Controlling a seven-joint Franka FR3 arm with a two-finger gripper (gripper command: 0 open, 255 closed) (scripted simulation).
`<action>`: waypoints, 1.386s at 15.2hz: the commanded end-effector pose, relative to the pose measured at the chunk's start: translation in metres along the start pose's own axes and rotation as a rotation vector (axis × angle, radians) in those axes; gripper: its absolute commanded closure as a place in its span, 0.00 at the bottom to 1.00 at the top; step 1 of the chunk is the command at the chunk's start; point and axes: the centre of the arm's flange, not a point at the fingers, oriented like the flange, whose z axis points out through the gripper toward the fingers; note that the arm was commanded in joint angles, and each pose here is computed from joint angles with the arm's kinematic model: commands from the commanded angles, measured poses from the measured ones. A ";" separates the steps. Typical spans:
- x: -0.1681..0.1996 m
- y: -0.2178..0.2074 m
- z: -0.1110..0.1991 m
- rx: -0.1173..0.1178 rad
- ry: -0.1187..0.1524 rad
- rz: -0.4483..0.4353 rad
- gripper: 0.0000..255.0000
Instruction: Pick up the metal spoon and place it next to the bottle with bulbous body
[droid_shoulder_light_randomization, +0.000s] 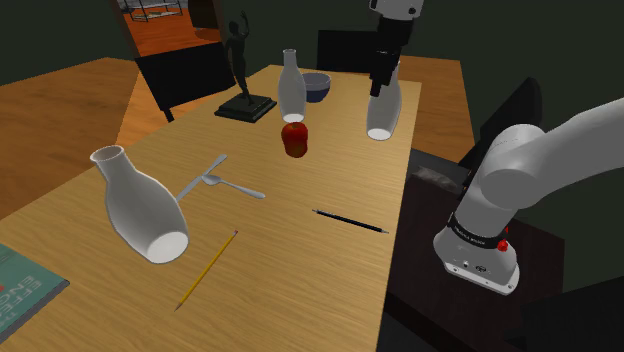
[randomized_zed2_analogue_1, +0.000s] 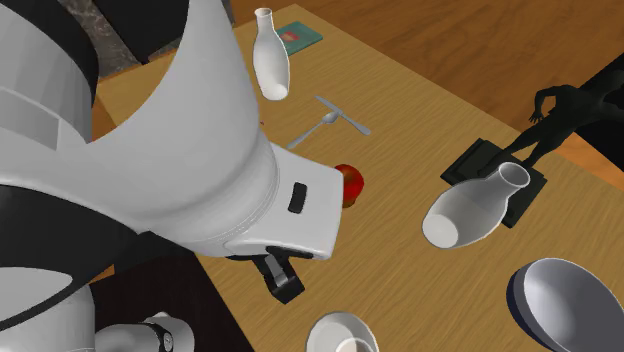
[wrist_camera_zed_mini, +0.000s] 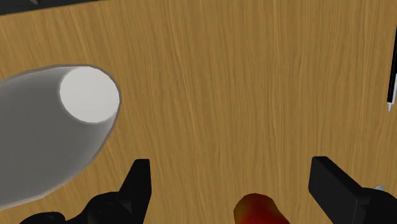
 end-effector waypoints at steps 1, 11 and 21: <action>0.000 0.000 0.000 0.000 0.000 0.000 0.00; 0.074 -0.099 0.055 -0.049 0.026 -0.045 0.00; 0.145 -0.198 0.113 -0.097 0.052 -0.089 0.00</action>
